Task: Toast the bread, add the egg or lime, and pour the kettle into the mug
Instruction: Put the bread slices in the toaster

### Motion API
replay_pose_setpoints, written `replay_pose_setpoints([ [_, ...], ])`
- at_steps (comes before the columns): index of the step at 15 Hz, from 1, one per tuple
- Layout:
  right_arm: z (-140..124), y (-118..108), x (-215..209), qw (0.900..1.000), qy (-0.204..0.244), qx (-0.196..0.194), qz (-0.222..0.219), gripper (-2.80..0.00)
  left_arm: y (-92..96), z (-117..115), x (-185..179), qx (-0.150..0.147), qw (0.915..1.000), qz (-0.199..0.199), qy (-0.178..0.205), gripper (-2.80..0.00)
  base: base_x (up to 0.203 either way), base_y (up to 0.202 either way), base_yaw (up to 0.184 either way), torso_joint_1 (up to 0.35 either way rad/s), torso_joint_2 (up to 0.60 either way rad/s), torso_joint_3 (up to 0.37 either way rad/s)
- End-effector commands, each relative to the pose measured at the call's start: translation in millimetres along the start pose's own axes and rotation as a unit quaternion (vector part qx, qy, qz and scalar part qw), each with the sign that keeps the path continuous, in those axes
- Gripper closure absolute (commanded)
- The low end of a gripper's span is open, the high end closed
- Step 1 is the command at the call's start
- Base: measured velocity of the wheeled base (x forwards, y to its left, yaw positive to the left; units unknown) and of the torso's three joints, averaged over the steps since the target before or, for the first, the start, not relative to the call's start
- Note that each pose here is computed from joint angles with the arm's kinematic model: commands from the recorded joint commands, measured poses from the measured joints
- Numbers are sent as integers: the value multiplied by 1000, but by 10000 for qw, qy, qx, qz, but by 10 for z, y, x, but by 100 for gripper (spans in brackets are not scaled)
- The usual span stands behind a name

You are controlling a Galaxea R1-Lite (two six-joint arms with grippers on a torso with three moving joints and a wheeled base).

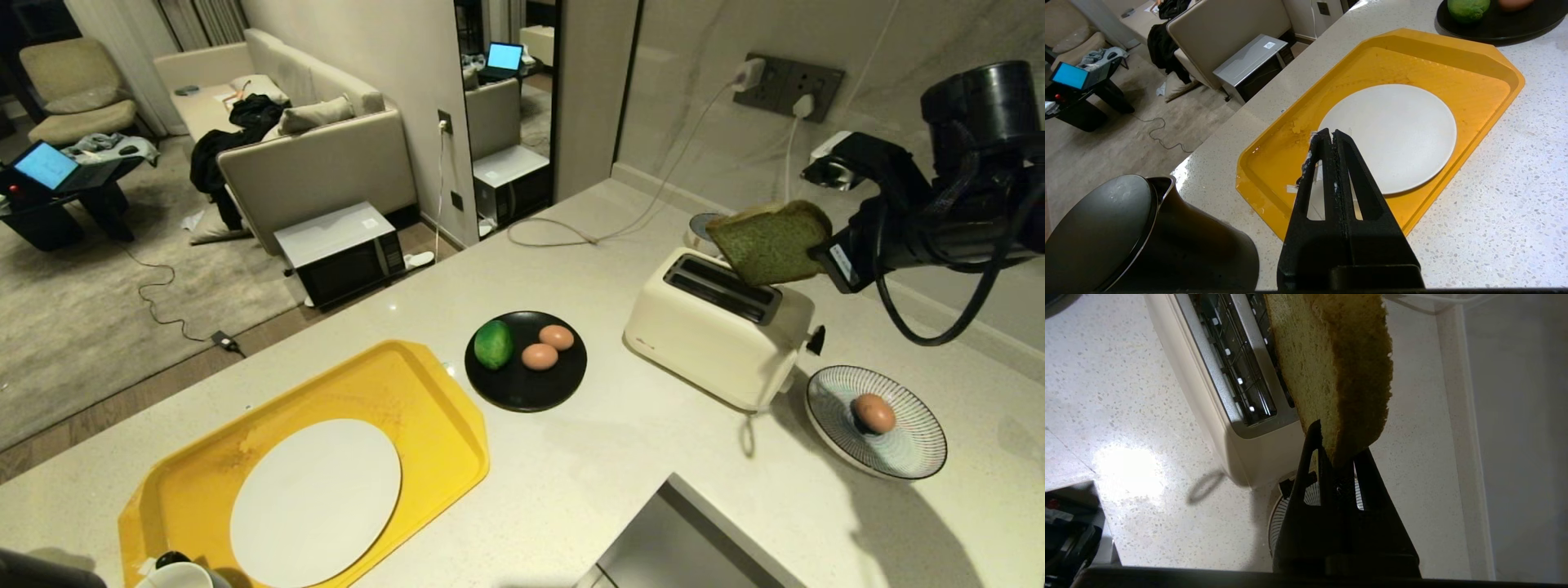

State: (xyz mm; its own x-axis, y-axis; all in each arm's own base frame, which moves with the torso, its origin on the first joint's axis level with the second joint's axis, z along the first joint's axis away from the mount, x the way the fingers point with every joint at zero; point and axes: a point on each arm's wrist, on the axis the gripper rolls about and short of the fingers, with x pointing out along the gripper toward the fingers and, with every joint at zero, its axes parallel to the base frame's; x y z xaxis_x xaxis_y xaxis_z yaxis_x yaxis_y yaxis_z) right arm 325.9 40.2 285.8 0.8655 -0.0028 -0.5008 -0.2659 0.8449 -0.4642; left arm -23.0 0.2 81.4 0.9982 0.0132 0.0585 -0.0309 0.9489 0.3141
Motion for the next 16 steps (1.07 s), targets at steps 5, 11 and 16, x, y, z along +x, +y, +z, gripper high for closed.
replay_pose_setpoints([
  [5, -95, 20, 276, 9995, 302, -43, 104, 0, 0, 0, -1, 7, 10000, 5, -5, 0, 0, 0, 0, 0, 0, 0],
  [11, -115, 31, 421, 9992, 371, -114, 134, 0, 0, 1, -1, 7, 10000, 6, -8, 0, 0, 0, 0, 0, 0, 0],
  [16, -117, 63, 564, 9992, 281, -241, 164, 0, 0, 0, -1, 7, 10000, 5, -5, 0, 0, 0, 0, 0, 0, 0],
])
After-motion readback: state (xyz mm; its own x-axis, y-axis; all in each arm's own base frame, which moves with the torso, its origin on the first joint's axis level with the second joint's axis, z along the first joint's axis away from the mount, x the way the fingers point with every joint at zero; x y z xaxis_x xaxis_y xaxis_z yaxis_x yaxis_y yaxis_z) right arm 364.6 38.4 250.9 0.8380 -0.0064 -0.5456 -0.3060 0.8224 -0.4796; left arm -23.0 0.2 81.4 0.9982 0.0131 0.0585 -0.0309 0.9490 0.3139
